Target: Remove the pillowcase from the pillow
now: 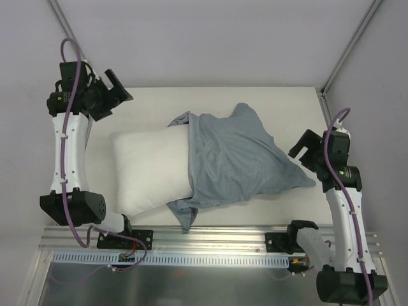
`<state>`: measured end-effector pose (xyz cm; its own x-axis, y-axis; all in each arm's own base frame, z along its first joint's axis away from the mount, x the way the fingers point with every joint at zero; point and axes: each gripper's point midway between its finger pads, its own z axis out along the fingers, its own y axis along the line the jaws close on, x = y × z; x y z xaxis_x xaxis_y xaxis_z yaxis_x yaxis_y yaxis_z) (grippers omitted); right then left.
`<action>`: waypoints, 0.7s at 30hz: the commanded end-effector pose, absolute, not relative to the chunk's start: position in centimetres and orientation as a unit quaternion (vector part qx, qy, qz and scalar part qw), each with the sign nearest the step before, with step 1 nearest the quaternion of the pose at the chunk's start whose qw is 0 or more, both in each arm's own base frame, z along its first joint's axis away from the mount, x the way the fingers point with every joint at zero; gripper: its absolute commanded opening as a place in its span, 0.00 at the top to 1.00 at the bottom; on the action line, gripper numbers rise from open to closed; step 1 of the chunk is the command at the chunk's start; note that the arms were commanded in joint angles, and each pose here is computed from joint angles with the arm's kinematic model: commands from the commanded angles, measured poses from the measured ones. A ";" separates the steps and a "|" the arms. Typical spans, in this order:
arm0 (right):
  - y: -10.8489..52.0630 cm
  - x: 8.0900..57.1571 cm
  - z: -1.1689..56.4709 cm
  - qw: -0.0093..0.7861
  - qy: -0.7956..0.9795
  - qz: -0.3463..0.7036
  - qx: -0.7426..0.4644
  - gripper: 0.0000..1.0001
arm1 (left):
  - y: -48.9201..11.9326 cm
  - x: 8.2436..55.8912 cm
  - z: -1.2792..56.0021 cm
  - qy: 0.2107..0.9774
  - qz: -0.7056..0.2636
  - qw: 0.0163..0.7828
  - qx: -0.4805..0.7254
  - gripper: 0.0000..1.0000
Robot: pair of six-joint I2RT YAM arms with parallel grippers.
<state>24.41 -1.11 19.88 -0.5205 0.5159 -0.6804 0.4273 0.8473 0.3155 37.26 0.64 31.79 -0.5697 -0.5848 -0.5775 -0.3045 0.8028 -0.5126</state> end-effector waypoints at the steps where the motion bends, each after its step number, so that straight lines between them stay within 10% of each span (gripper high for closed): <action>1: 0.4 26.0 24.1 0.459 0.861 0.046 0.213 0.02 | 1.4 34.7 31.5 0.889 -0.070 0.386 -0.236 0.01; 17: 25.9 32.5 26.1 0.377 0.911 0.105 -0.129 0.00 | -16.0 30.3 16.7 0.966 -0.122 0.177 -0.141 0.02; 21: 28.7 34.0 23.8 0.344 0.921 0.119 -0.139 0.09 | -16.7 29.7 15.3 0.969 -0.136 0.159 -0.133 0.78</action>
<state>33.55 28.21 23.54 -0.7137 -0.1617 -0.6816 -0.3225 0.9396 0.1147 31.06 -15.44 16.21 -0.8932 -0.3045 -0.3309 -0.2200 0.9376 -0.2691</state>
